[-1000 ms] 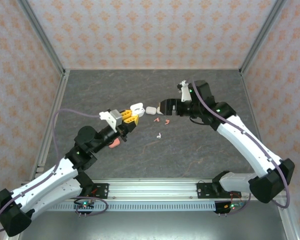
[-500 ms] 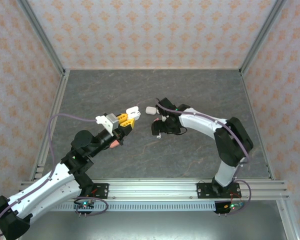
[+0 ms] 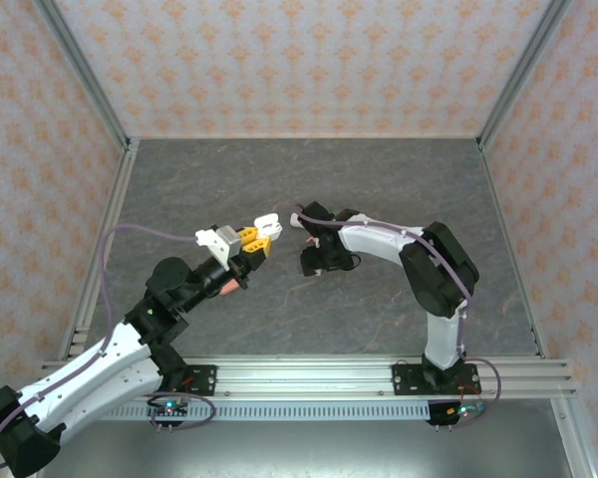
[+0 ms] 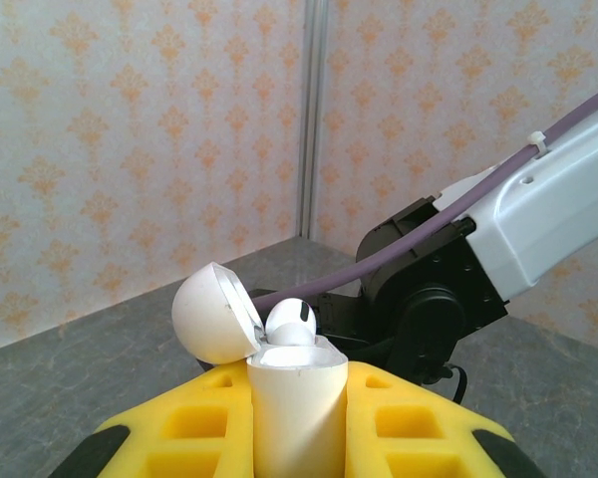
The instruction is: Insert wireless bluetooth earbuds into charging case
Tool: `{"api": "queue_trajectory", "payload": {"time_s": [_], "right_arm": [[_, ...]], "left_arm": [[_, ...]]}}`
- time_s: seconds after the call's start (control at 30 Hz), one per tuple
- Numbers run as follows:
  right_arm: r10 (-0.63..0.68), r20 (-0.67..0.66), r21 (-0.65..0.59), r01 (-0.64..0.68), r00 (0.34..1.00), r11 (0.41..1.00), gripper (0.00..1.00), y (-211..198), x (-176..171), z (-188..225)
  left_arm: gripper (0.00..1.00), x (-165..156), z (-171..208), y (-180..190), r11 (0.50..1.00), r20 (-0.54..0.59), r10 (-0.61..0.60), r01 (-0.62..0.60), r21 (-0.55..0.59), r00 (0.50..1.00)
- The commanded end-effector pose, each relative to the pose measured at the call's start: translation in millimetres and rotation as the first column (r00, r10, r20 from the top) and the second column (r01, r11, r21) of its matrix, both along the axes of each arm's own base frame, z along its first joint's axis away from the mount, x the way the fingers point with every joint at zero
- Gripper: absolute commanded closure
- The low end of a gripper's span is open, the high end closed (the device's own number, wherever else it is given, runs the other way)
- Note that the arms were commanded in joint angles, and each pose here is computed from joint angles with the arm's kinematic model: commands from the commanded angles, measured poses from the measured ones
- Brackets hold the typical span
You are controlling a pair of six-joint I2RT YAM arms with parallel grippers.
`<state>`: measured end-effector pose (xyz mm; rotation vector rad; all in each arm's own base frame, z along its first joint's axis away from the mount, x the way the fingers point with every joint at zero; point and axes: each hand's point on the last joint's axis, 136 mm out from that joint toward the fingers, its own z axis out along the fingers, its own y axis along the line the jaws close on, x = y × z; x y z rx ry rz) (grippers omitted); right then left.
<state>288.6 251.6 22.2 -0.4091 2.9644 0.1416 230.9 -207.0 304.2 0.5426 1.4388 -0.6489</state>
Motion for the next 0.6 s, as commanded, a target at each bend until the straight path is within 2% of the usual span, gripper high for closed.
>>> {"api": "queue_trajectory", "payload": {"time_s": [0.0, 0.57], "right_arm": [[0.017, -0.001, -0.065, -0.017, 1.0, 0.998, 0.27, -10, -2, 1], [-0.011, 0.014, -0.146, 0.012, 1.0, 0.989, 0.3, -52, -14, 5]], "left_arm": [[1.0, -1, 17, -2, 1.0, 0.034, -0.007, 0.008, -0.021, 0.999], [1.0, 6, 18, -11, 1.0, 0.015, -0.024, 0.025, -0.008, 1.0]]}}
